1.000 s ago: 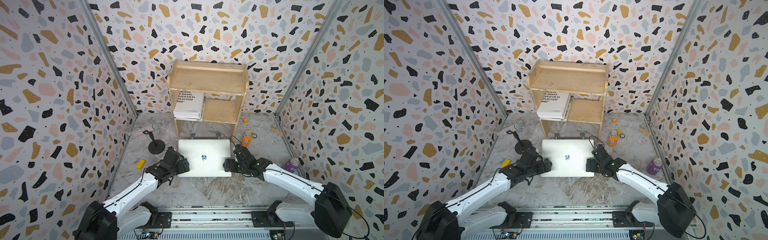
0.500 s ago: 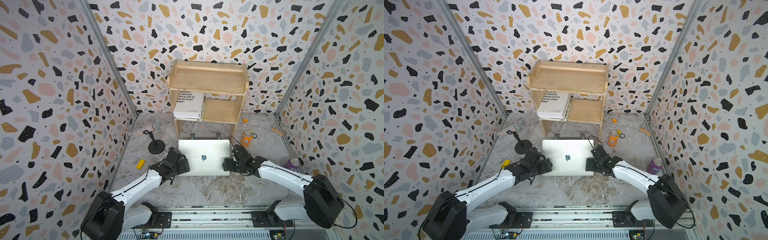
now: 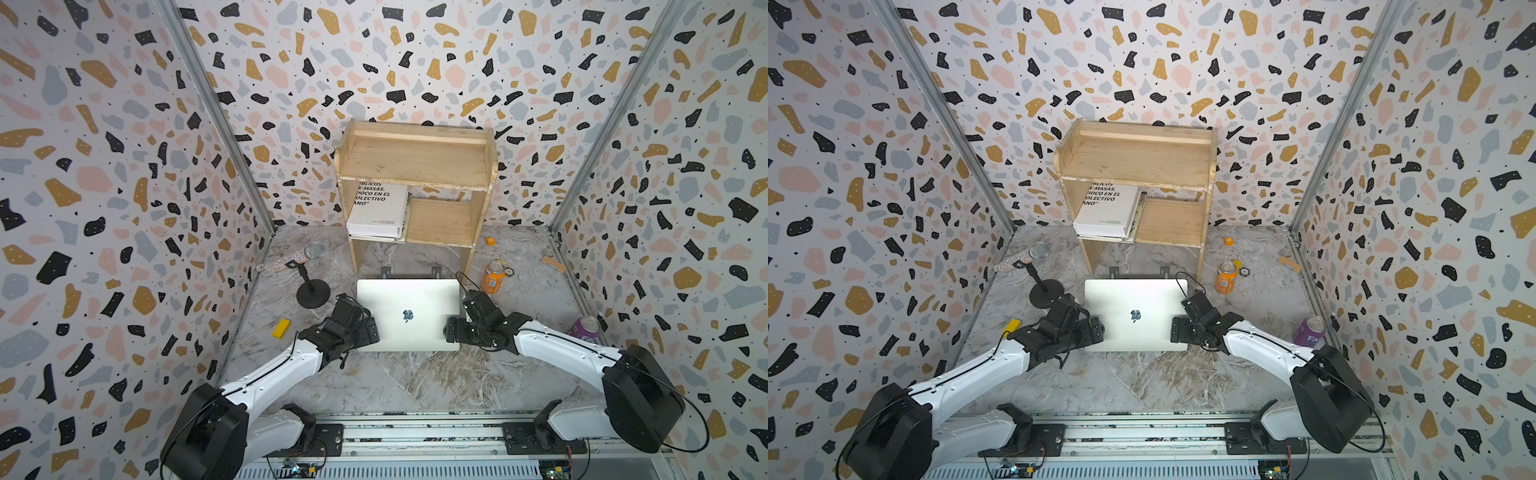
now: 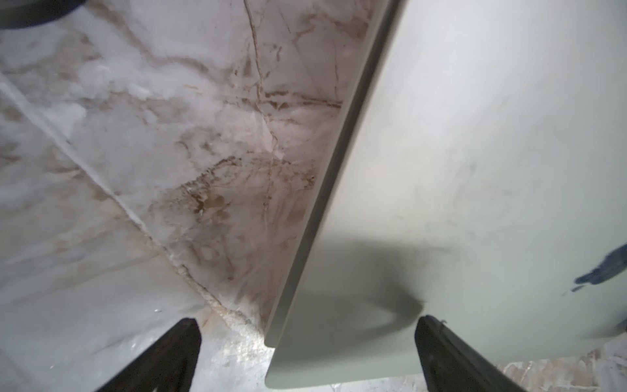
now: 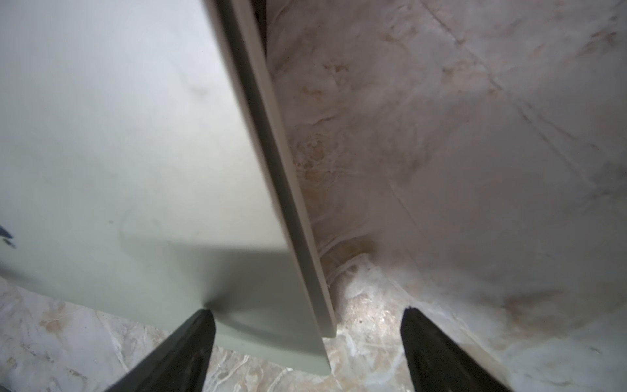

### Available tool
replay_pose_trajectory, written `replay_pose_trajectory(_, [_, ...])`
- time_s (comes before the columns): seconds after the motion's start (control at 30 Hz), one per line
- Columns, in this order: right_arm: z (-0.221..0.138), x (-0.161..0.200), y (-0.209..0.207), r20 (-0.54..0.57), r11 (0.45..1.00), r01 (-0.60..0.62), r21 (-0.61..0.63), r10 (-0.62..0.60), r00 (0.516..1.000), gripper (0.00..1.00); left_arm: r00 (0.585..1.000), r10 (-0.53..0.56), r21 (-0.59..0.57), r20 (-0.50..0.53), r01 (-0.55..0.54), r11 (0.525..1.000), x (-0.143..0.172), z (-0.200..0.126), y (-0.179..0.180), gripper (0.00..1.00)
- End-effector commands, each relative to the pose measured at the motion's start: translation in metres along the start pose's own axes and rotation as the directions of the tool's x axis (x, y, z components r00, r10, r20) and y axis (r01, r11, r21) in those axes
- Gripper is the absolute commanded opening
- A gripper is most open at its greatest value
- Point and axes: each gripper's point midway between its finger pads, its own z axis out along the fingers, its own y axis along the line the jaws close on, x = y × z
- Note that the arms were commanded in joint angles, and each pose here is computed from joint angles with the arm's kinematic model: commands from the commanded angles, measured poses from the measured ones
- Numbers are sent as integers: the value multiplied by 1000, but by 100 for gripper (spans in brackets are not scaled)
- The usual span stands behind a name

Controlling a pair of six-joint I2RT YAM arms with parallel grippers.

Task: Close the laptop lid and set it aside
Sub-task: Close the lid of the laptop.

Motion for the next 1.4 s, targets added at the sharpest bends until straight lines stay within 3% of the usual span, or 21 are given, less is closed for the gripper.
replay_pose_trajectory(0.0, [-21,-10,4,70,999,32,-34,-29,997,91,995,29,-1,99,-29,1000,-16,-20,4,100])
replay_pose_trajectory(0.2, [-47,-26,15,181,991,98,-90,-80,980,94,964,12,10,265,-15,1000,-40,-41,6,100])
replay_pose_trajectory(0.33, [-43,-35,28,163,987,124,-106,-106,981,94,949,-8,35,316,-3,999,-53,-35,-1,100])
replay_pose_trajectory(0.77, [-18,-52,37,150,987,130,-89,-116,982,94,943,67,10,326,-74,997,-68,-7,-14,100])
replay_pose_trajectory(1.03, [-8,-61,47,151,982,151,-111,-133,980,94,935,56,123,351,-106,987,-70,5,-36,100])
replay_pose_trajectory(1.37, [-12,-73,69,189,965,164,-203,-126,974,93,939,37,334,342,-158,929,-75,3,-83,100])
